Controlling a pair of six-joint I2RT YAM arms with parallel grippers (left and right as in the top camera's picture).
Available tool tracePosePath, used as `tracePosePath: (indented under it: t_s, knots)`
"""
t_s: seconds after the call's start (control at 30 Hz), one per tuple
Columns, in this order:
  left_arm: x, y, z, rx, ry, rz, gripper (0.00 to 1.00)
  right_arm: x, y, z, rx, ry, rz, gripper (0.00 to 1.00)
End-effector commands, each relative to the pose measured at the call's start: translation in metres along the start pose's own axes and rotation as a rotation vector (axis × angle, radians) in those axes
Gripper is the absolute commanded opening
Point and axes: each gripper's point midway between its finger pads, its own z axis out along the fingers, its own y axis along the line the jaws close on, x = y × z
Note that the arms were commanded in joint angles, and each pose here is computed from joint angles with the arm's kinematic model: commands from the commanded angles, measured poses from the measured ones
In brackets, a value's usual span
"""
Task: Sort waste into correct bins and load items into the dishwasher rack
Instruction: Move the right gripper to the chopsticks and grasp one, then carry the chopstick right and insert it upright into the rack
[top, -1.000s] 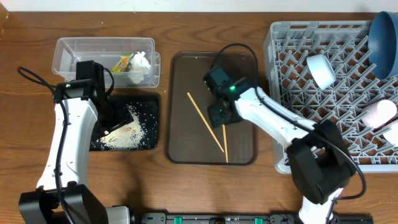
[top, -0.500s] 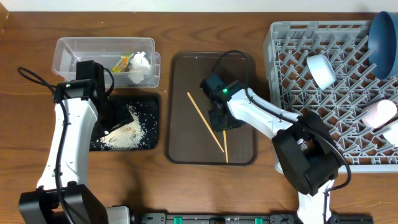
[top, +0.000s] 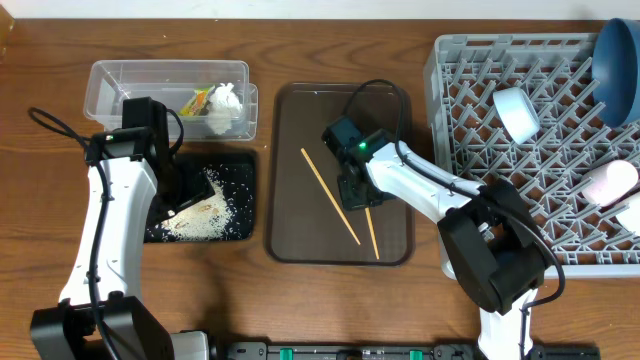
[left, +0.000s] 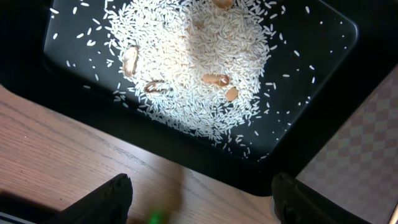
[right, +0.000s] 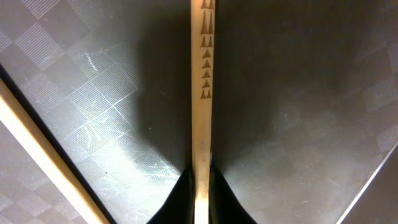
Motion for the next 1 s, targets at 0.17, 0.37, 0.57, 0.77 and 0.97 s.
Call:
tracePosePath:
  t_s: [0.17, 0.37, 0.57, 0.77, 0.97]
  knots:
    - [0.001, 0.004, -0.002, -0.011, -0.003, -0.013, 0.75, 0.001, 0.000, 0.003, 0.006, 0.007, 0.010, 0.01]
    - [0.001, 0.003, -0.002, -0.011, -0.003, -0.013, 0.75, -0.014, -0.009, -0.031, -0.009, -0.033, -0.046, 0.01]
    - [0.001, 0.004, -0.002, -0.011, -0.003, -0.013, 0.75, -0.050, -0.034, -0.105, -0.061, -0.206, -0.037, 0.01]
    - [0.001, 0.004, -0.002, -0.011, -0.003, -0.013, 0.75, -0.063, -0.093, -0.168, -0.070, -0.352, 0.077, 0.01]
    - [0.001, 0.004, -0.002, -0.011, -0.003, -0.013, 0.75, -0.048, -0.155, -0.172, -0.014, -0.303, 0.147, 0.01]
